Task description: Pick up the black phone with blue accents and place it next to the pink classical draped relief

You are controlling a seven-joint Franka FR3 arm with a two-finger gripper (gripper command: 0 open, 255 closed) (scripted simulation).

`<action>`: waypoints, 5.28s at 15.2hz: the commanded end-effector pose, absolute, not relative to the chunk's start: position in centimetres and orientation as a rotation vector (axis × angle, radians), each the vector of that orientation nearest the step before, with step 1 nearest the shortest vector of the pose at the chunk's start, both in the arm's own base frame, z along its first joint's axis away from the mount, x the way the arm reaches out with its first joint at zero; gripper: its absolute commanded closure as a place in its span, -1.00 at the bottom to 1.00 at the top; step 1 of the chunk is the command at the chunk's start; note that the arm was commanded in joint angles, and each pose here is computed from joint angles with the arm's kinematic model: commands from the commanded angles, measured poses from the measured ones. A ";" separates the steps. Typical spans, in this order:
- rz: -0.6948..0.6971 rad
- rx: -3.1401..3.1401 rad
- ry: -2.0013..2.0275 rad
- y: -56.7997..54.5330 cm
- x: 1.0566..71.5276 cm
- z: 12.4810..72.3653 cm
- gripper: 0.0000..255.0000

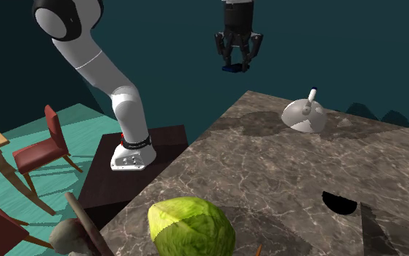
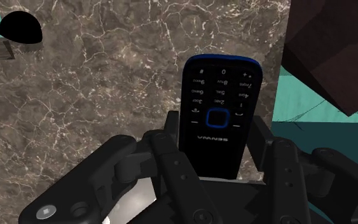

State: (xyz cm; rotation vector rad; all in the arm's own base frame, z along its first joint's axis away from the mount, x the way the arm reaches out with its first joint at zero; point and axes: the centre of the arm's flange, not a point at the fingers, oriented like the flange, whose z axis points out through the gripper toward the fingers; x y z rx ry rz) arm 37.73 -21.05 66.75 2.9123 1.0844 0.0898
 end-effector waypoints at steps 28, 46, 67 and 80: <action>0.089 2.912 1.085 -44.8 21.1 70.1 1.00; 0.089 2.912 1.085 -60.0 10.3 68.0 1.00; 0.089 2.912 1.085 -60.0 10.3 56.9 1.00; 0.089 2.912 1.085 -60.0 10.3 50.0 1.00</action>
